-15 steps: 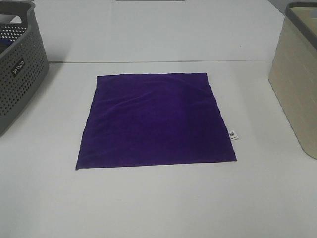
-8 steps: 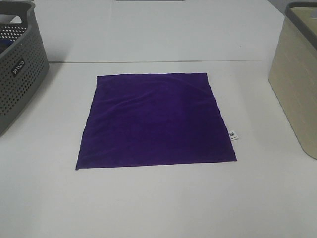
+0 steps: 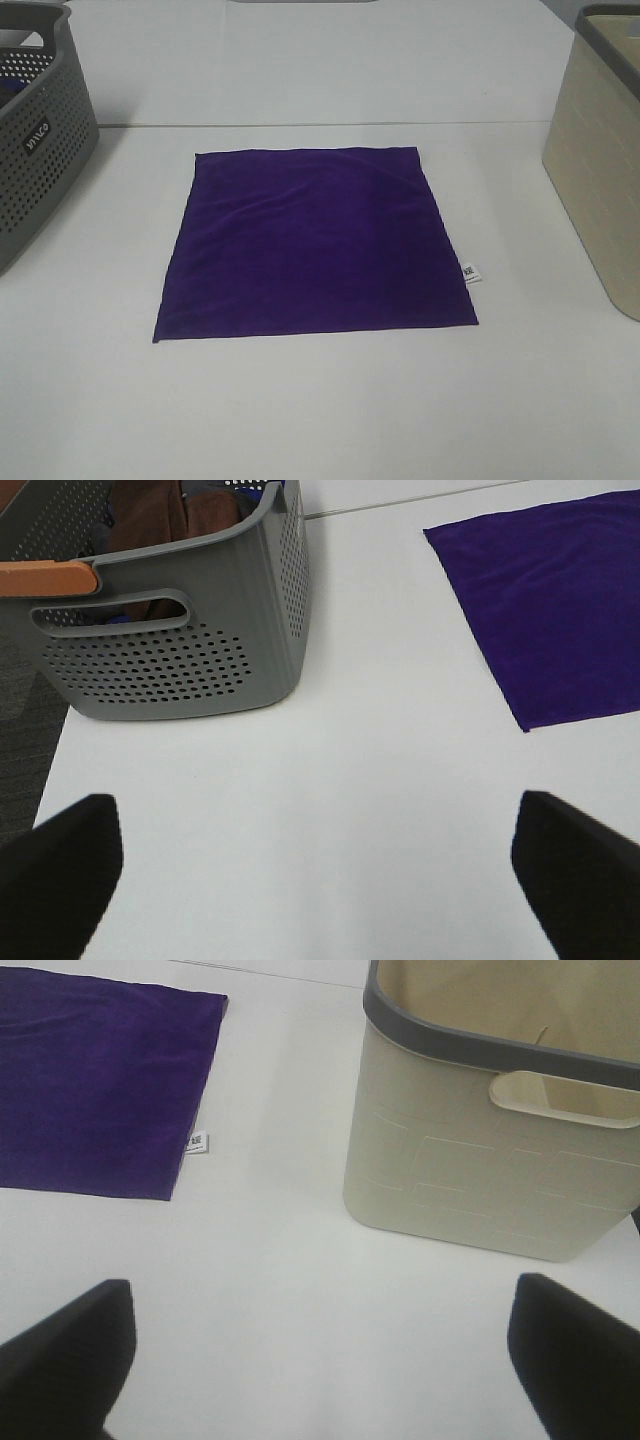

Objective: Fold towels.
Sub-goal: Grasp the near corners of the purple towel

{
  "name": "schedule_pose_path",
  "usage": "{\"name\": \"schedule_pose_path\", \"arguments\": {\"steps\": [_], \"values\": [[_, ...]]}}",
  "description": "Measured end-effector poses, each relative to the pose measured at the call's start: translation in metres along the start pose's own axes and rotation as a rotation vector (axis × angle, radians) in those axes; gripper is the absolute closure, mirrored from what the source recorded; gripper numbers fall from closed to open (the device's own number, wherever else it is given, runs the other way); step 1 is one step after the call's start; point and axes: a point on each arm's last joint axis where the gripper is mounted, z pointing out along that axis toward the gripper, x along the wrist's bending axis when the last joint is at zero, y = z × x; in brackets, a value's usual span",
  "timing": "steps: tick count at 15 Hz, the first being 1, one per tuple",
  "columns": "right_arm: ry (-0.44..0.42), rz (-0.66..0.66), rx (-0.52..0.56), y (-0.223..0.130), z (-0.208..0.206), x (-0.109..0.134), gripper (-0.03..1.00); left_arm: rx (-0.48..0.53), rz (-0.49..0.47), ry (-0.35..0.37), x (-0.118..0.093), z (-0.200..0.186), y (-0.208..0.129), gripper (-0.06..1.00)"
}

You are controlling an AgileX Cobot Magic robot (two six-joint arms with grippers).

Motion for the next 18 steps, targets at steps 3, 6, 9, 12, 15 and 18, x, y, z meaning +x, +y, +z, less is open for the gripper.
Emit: {"name": "schedule_pose_path", "arguments": {"steps": [3, 6, 9, 12, 15, 18], "values": [[0.000, 0.000, 0.000, 0.000, 0.000, 0.000, -0.02, 0.000, 0.000, 0.001, 0.000, 0.000, 0.000, -0.04], [0.000, 0.000, 0.000, 0.000, 0.000, 0.000, -0.02, 0.000, 0.000, 0.001, 0.000, 0.000, 0.000, -0.04], [0.000, 0.000, 0.000, 0.000, 0.000, 0.000, -0.02, 0.000, 0.000, 0.001, 0.000, 0.000, 0.000, -0.04], [0.000, 0.000, 0.000, 0.000, 0.000, 0.000, -0.02, 0.000, 0.000, 0.001, 0.000, 0.000, 0.000, -0.04], [0.001, 0.000, 0.000, 0.000, 0.000, 0.000, -0.02, 0.000, 0.000, 0.001, 0.000, 0.000, 0.000, -0.04], [0.058, 0.086, 0.178, 0.021, 0.006, 0.001, -0.02, 0.081, -0.002, -0.011, 0.002, -0.002, 0.018, -0.04]]}}
